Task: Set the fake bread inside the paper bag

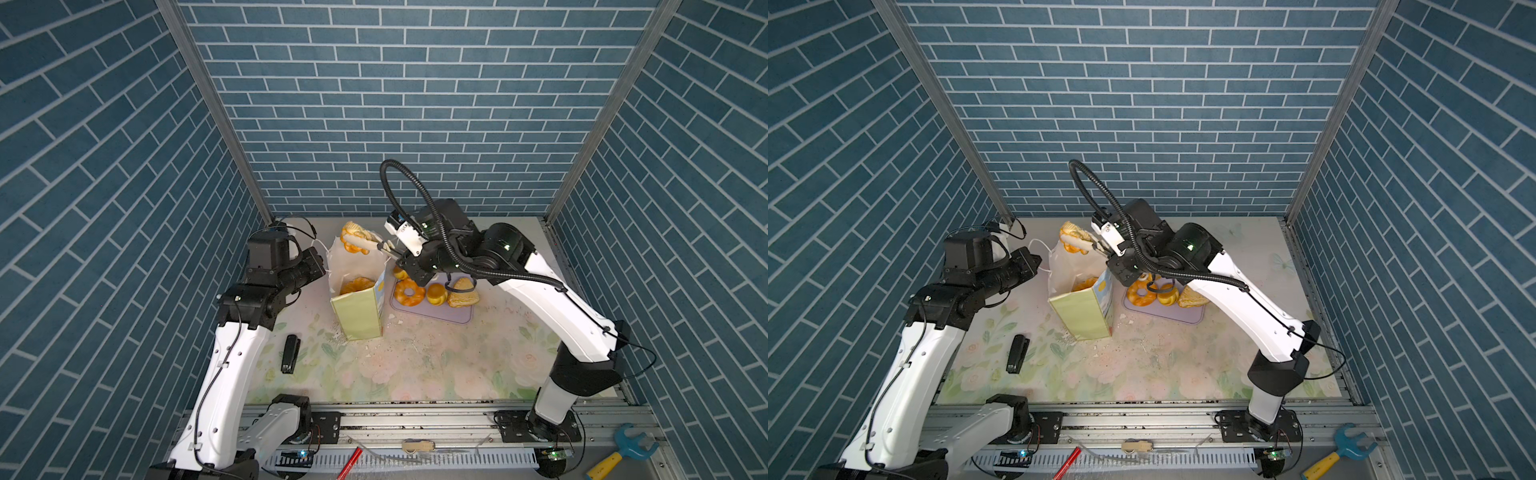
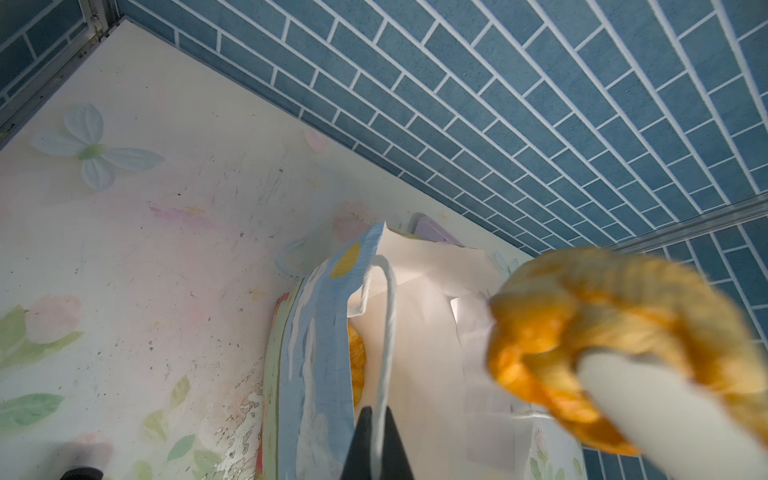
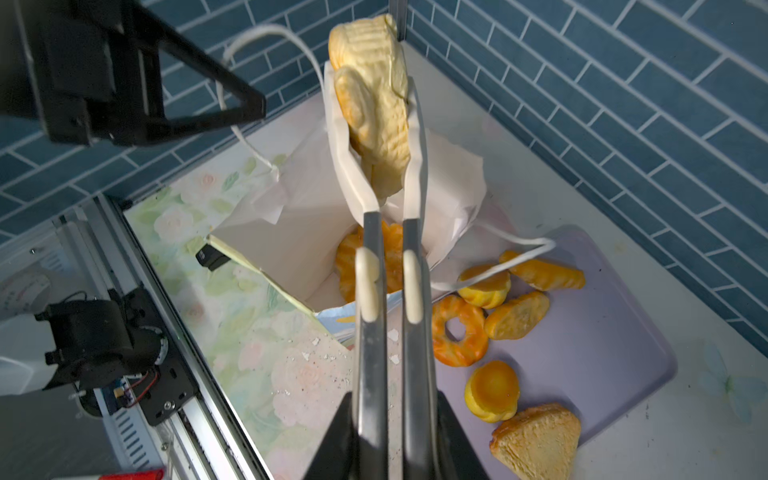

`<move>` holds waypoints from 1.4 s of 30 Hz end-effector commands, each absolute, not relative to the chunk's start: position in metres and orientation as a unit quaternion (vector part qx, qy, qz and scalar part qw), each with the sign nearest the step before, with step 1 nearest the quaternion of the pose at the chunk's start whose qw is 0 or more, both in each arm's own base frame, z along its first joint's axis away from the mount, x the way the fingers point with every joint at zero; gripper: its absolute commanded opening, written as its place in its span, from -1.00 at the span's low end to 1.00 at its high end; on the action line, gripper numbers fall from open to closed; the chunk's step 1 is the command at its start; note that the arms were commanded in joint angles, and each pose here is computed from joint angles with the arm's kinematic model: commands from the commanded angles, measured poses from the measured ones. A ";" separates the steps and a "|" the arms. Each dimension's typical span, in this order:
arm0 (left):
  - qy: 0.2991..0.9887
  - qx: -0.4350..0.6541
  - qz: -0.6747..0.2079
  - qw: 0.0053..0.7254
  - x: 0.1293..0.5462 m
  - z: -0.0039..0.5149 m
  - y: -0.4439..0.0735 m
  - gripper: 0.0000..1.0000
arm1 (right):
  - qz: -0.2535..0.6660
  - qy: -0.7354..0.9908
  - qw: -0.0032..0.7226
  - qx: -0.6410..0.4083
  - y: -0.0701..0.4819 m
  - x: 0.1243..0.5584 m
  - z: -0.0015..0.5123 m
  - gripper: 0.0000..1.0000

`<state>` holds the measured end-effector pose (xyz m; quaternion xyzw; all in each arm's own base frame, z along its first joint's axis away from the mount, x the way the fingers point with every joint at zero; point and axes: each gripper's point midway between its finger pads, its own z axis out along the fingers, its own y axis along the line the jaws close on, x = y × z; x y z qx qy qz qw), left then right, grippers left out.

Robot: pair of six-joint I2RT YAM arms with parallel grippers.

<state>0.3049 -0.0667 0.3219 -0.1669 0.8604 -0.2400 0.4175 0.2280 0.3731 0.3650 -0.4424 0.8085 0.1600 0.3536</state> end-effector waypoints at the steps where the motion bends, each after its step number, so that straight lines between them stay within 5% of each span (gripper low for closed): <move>1: 0.861 -0.157 -0.244 0.417 0.304 0.324 -0.069 -0.99 | 0.139 0.799 0.361 -0.460 0.369 0.224 0.368 -0.53; 7: 0.860 -0.152 -0.245 0.420 0.301 0.326 -0.070 -0.99 | 0.115 0.809 0.340 -0.466 0.376 0.227 0.345 -0.44; 14: 0.861 -0.150 -0.245 0.419 0.300 0.325 -0.070 -0.99 | 0.116 0.807 0.354 -0.458 0.378 0.231 0.353 -0.06; 25: 0.860 -0.152 -0.245 0.421 0.301 0.326 -0.069 -0.99 | 0.145 0.776 0.443 -0.424 0.363 0.236 0.426 -0.03; 33: 0.860 -0.150 -0.243 0.423 0.302 0.326 -0.069 -0.99 | 0.101 0.825 0.462 -0.308 0.277 0.273 0.440 -0.03; 42: 0.860 -0.149 -0.240 0.425 0.301 0.327 -0.068 -1.00 | 0.036 0.911 0.375 -0.168 0.160 0.283 0.363 -0.03</move>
